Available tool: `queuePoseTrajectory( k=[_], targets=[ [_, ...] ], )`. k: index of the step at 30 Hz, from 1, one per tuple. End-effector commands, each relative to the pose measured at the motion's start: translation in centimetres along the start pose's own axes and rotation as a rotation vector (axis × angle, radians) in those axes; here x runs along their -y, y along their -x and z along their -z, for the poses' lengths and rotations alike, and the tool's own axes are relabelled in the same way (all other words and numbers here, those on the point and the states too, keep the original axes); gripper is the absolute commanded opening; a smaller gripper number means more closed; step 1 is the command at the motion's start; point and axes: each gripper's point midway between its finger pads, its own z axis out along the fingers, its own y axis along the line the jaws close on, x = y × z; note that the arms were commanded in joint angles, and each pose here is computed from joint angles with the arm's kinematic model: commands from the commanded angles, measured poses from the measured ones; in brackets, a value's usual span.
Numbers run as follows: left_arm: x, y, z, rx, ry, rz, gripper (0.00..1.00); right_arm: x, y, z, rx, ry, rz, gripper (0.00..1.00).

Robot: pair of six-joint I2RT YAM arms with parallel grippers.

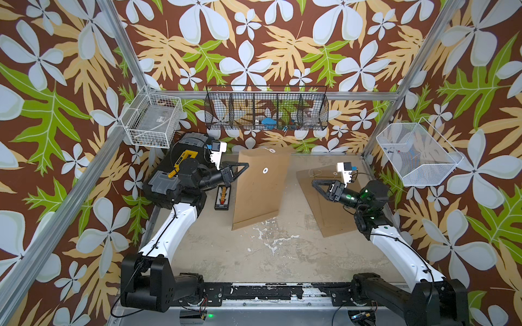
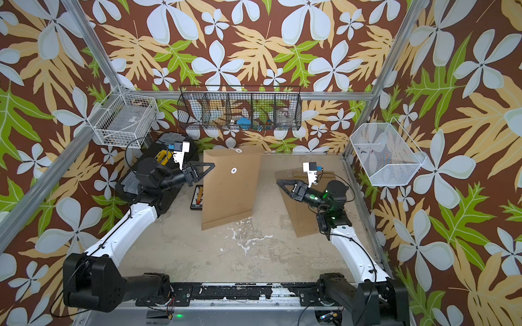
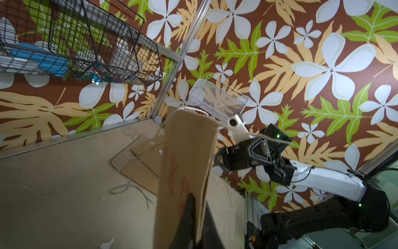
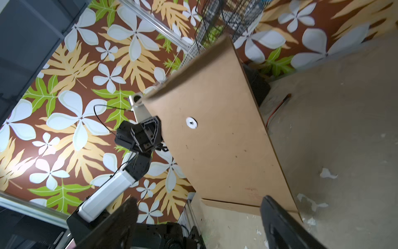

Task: Close the mouth of the file bag
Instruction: Close the file bag.

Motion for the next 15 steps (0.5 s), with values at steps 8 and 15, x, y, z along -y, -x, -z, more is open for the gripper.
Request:
queuePoseTrajectory(
  k=[8,15],
  targets=[
    [4.4,-1.2,-0.2,-0.083,-0.193,-0.104,0.0,-0.4,3.8,-2.3,0.021,-0.078,0.162,1.0],
    [7.3,-0.2,-0.2,-0.075,-0.27,-0.089,0.0,-0.9,2.3,-5.9,-0.053,-0.08,0.284,1.0]
  ],
)
